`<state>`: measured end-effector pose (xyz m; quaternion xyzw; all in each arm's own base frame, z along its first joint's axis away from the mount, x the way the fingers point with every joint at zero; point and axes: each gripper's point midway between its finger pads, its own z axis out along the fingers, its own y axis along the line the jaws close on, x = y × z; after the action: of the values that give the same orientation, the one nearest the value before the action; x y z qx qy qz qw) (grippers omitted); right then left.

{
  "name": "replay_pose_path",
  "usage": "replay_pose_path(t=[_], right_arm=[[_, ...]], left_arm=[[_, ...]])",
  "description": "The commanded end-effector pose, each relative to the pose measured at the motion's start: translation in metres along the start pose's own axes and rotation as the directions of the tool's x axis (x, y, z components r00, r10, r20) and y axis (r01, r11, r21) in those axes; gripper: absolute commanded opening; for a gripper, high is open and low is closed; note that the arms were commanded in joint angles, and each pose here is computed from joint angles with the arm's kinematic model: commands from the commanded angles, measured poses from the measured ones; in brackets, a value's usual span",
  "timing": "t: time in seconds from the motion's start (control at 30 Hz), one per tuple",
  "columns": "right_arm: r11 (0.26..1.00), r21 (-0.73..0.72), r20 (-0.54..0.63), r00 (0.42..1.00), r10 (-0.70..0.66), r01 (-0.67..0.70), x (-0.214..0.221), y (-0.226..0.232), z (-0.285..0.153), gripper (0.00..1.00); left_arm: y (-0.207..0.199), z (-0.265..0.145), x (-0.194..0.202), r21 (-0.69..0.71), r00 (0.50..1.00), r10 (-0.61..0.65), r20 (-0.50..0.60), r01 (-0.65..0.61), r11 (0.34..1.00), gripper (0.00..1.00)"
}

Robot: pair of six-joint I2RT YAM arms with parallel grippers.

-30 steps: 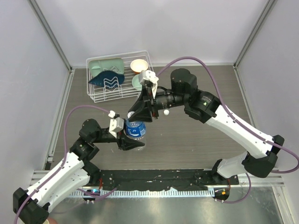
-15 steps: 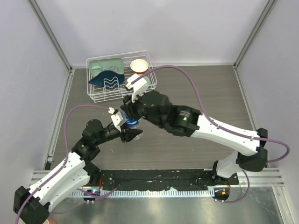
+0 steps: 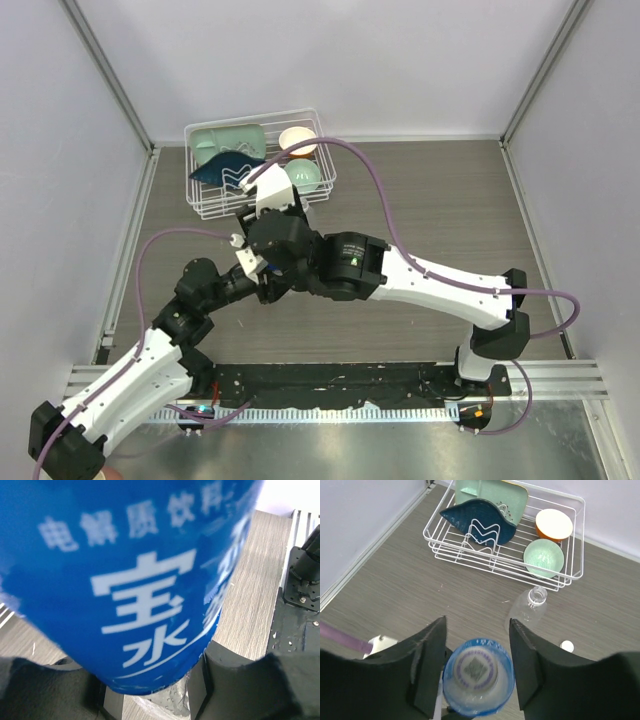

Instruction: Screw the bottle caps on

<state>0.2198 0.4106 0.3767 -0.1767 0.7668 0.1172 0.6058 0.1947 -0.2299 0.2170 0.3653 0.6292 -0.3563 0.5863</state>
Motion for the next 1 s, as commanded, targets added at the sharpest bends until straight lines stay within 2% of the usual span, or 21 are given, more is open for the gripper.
replay_pose_path(t=[0.0,0.03,0.07,0.13,0.17,0.27,0.37,0.43,0.47,0.5,0.57,0.6,0.63,0.7,0.73,0.83,0.97], right_arm=[[0.987,-0.158,0.02,1.0,-0.004,0.007,-0.029,0.01,-0.019,0.61],[0.981,-0.195,0.035,0.999,0.016,-0.009,-0.039,0.011,-0.025,0.66],[0.956,-0.292,0.043,0.998,0.043,-0.029,-0.051,0.018,-0.039,0.68],[0.923,-0.385,0.058,0.997,0.057,-0.03,-0.065,0.022,-0.055,0.71],[0.857,-0.514,0.058,0.997,0.058,-0.02,-0.071,0.033,-0.075,0.72],[0.799,-0.602,0.087,0.994,0.067,-0.001,-0.088,0.023,-0.103,0.76],[0.805,-0.593,0.104,0.994,0.047,0.024,-0.092,0.001,-0.102,0.77],[0.731,-0.682,0.111,0.992,0.052,0.038,-0.096,-0.004,-0.114,0.77],[0.684,-0.726,0.109,0.994,0.01,0.073,-0.086,-0.009,-0.107,0.77],[0.545,-0.831,0.126,0.992,-0.002,0.107,-0.082,-0.002,-0.133,0.76],[0.442,-0.876,0.186,0.981,-0.059,0.193,-0.065,0.0,-0.138,0.75],[0.394,-0.893,0.204,0.976,-0.073,0.216,-0.06,0.001,-0.144,0.75],[0.329,-0.915,0.22,0.973,-0.072,0.232,-0.058,0.003,-0.155,0.75],[0.287,-0.922,0.249,0.966,-0.076,0.26,-0.057,0.002,-0.16,0.74],[0.238,-0.934,0.258,0.964,-0.07,0.267,-0.056,0.005,-0.168,0.73],[0.156,-0.945,0.282,0.958,-0.048,0.286,-0.057,0.01,-0.177,0.71],[0.104,-0.955,0.276,0.96,-0.04,0.279,-0.053,0.018,-0.176,0.67]], left_arm=[[-0.01,-0.001,-0.057,0.041,0.974,0.144,0.174,-0.153,0.987,0.0],[-0.011,-0.001,-0.055,0.049,0.976,0.142,0.168,-0.152,0.987,0.0],[-0.011,-0.001,-0.052,0.052,0.977,0.139,0.161,-0.149,0.987,0.0],[-0.013,-0.001,-0.05,0.064,0.979,0.134,0.155,-0.146,0.987,0.0],[-0.014,-0.002,-0.048,0.071,0.98,0.13,0.148,-0.141,0.987,0.0],[-0.02,-0.003,-0.046,0.108,0.983,0.117,0.142,-0.132,0.985,0.0],[-0.035,-0.006,-0.044,0.188,0.989,0.071,0.126,-0.094,0.978,0.0],[-0.047,-0.009,-0.042,0.258,0.993,0.038,0.111,-0.066,0.964,0.0],[-0.055,-0.012,-0.041,0.299,0.995,0.028,0.096,-0.056,0.953,0.0],[-0.076,-0.02,-0.038,0.423,0.996,0.024,0.084,-0.058,0.904,0.0],[-0.096,-0.031,-0.038,0.535,0.997,0.015,0.07,-0.05,0.843,0.0],[-0.11,-0.042,-0.037,0.619,0.998,0.006,0.061,-0.043,0.784,0.0],[-0.117,-0.047,-0.038,0.655,0.999,-0.006,0.048,-0.027,0.756,0.0],[-0.126,-0.055,-0.036,0.707,1.0,-0.011,0.029,-0.013,0.708,0.0],[-0.126,-0.056,-0.034,0.71,1.0,-0.017,0.015,0.001,0.704,0.0],[-0.127,-0.056,-0.033,0.721,1.0,-0.01,0.015,-0.004,0.693,0.0],[-0.127,-0.056,-0.032,0.724,1.0,-0.009,0.013,-0.003,0.69,0.0]])
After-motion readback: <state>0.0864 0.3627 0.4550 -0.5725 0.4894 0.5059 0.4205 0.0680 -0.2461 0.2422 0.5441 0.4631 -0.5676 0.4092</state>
